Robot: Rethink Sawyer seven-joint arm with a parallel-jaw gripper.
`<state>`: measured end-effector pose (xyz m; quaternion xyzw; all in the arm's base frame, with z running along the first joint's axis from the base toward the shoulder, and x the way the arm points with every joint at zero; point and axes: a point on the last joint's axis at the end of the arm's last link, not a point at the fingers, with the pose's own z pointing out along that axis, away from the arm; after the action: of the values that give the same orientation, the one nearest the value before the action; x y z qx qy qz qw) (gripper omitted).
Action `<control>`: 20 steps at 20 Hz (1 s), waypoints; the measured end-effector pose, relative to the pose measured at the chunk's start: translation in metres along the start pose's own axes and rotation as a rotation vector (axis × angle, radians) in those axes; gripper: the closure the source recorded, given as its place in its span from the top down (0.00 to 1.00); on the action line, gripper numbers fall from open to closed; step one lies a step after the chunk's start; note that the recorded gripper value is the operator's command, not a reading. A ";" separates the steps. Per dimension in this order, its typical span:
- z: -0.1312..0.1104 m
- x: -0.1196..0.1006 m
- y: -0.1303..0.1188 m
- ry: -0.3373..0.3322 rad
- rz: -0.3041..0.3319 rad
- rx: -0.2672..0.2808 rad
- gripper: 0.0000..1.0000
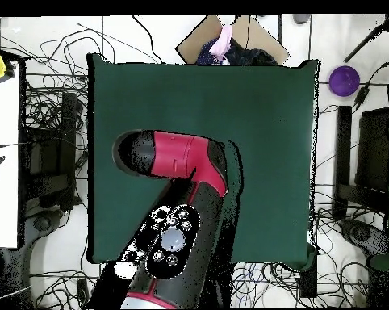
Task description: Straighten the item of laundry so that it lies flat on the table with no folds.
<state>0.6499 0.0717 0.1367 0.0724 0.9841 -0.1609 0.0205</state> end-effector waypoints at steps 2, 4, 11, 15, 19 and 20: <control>-0.003 -0.003 -0.003 -0.012 0.002 0.019 1.00; -0.004 -0.004 -0.003 -0.017 0.002 0.025 1.00; -0.002 -0.003 -0.002 -0.022 -0.004 0.057 1.00; 0.002 -0.001 0.005 -0.015 -0.014 0.054 1.00; 0.004 -0.002 0.013 -0.011 -0.011 0.029 1.00; 0.004 -0.002 0.014 -0.011 -0.011 0.025 1.00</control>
<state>0.6540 0.0832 0.1290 0.0664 0.9822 -0.1738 0.0242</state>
